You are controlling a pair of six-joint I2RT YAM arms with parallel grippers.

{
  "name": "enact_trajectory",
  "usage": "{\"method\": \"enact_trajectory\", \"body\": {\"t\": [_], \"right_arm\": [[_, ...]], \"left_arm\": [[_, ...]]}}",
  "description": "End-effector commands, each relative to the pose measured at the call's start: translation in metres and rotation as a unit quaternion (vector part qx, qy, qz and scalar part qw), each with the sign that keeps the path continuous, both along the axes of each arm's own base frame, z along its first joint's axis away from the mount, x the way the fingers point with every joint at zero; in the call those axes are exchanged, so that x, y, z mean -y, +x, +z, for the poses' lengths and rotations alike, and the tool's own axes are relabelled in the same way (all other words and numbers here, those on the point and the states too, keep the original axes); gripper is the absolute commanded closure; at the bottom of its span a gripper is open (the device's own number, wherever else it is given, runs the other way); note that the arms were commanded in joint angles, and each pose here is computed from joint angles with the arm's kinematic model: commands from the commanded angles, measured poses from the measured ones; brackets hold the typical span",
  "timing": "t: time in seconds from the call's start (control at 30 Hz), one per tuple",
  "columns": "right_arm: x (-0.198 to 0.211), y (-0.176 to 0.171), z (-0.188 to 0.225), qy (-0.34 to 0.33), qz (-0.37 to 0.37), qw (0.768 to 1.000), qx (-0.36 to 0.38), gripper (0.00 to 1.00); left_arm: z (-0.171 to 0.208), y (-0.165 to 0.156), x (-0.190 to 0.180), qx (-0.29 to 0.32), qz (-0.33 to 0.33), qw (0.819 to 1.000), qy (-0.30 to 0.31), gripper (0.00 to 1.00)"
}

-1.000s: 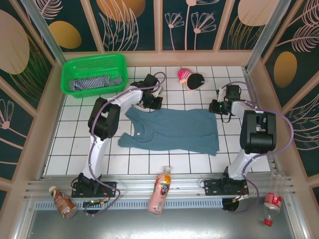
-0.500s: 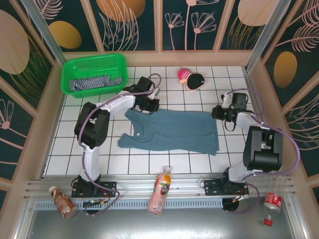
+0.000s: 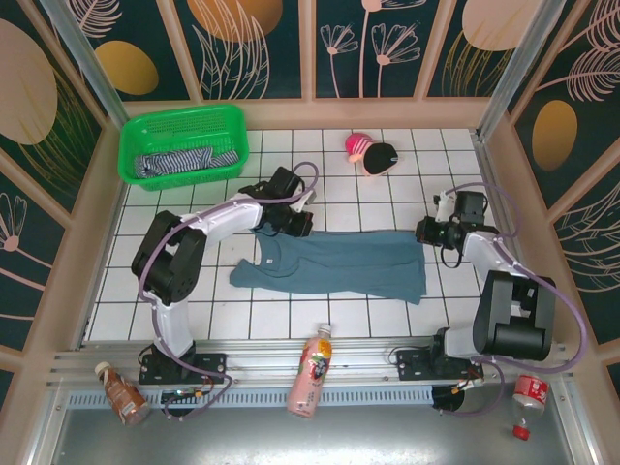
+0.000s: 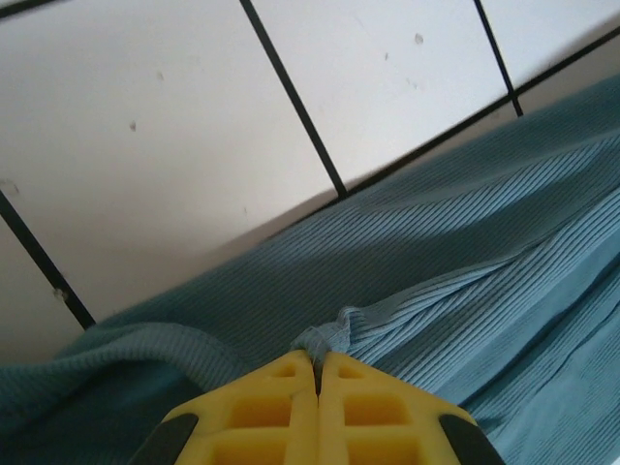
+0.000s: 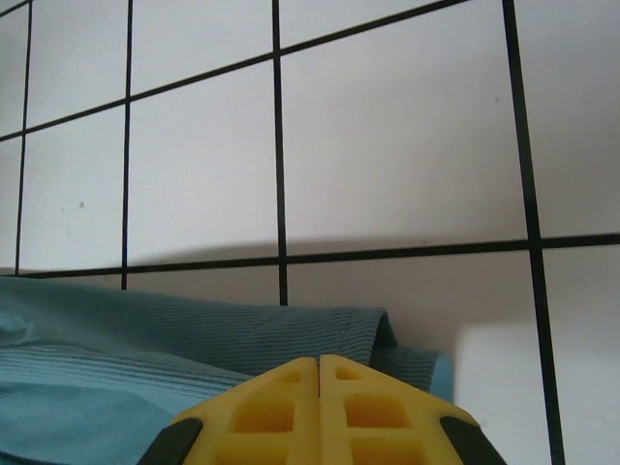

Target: Fold and stack the tank tops

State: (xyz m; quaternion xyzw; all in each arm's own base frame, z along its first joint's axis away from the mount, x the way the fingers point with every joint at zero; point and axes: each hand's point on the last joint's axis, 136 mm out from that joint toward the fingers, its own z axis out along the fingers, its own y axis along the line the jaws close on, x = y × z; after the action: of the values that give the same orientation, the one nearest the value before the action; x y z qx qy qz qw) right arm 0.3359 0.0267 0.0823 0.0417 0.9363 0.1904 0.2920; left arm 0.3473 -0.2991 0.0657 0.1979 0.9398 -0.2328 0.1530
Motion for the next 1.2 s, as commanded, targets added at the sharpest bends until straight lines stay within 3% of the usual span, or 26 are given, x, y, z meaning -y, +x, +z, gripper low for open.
{"method": "enact_trajectory", "body": {"t": [0.0,0.37,0.73,0.93,1.17], "right_arm": [[0.006,-0.005,0.004,-0.021,0.003,1.0,0.001,0.99],[0.005,-0.036,-0.022,-0.216,0.114,0.969,-0.035,0.97],[0.003,-0.048,-0.047,-0.266,0.143,0.951,-0.07,0.96],[0.004,-0.055,-0.05,-0.301,0.16,0.937,-0.08,0.84],[0.01,-0.066,-0.046,-0.373,0.202,0.899,-0.105,0.65]], "left_arm": [[0.006,-0.006,-0.004,0.005,0.008,1.0,-0.001,0.99],[-0.009,-0.023,-0.007,-0.022,0.007,1.0,0.0,0.97],[-0.024,-0.05,-0.012,-0.053,-0.01,0.998,0.017,0.89],[-0.025,-0.052,-0.016,-0.06,-0.017,0.997,0.037,0.67],[-0.001,-0.051,-0.014,-0.056,-0.019,0.998,0.029,0.59]]}}
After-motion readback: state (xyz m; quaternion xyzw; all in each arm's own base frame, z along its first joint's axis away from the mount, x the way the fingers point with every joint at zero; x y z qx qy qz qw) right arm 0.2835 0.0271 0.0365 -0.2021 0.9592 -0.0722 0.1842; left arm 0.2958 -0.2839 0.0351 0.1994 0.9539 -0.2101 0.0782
